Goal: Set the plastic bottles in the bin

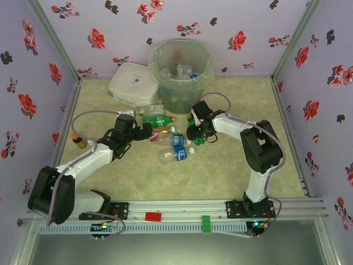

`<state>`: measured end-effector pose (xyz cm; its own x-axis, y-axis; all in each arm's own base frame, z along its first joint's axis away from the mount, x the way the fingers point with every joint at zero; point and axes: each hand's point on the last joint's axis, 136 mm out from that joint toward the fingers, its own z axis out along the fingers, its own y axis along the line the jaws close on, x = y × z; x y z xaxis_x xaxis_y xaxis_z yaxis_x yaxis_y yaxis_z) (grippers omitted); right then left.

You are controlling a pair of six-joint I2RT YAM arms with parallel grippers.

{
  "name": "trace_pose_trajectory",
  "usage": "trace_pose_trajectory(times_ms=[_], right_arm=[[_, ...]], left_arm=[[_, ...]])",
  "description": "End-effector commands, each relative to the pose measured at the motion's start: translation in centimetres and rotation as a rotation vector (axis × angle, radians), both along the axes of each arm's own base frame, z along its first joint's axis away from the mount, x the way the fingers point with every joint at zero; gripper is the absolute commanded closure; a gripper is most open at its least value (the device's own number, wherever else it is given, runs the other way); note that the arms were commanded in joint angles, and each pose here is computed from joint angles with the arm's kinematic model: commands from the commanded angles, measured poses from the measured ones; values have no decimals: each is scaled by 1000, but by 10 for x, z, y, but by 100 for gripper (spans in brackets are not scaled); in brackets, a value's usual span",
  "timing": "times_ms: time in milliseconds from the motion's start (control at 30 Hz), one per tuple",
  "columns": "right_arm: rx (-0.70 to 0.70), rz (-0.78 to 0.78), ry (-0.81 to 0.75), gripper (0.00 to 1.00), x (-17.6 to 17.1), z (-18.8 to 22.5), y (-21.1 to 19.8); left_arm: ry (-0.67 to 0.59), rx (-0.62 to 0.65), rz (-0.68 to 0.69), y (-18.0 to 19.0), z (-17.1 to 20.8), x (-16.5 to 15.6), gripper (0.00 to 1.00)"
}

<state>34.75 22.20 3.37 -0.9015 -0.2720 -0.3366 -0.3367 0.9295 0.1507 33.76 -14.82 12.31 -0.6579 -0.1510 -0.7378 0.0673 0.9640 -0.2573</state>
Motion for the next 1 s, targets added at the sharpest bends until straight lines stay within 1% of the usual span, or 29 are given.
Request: trace_pose_trajectory(times_ms=[0,167,300,400,567,700,867,967], right_arm=[[-46,9,3,40,1,-5,-4],[-28,6,-32,51,3,5,-4],[13,-18,-97,55,5,29,-7],[66,-70,-160,56,8,56,-14],[183,-180,-289,57,10,114,-36],[268,-267,-425,58,10,173,-57],[335,-288,-612,58,13,256,-65],[385,-279,-713,57,22,302,-62]], left_arm=[[-22,17,-5,-2,-2,3,0],[-7,29,-25,-8,-7,1,0],[3,46,-45,-13,-8,1,0],[-6,42,-61,-16,-4,2,0],[-60,52,-97,-21,7,6,0],[-73,82,-121,-21,5,8,0],[-93,78,-126,-19,2,3,0],[-106,71,-124,-14,-3,-4,0]])
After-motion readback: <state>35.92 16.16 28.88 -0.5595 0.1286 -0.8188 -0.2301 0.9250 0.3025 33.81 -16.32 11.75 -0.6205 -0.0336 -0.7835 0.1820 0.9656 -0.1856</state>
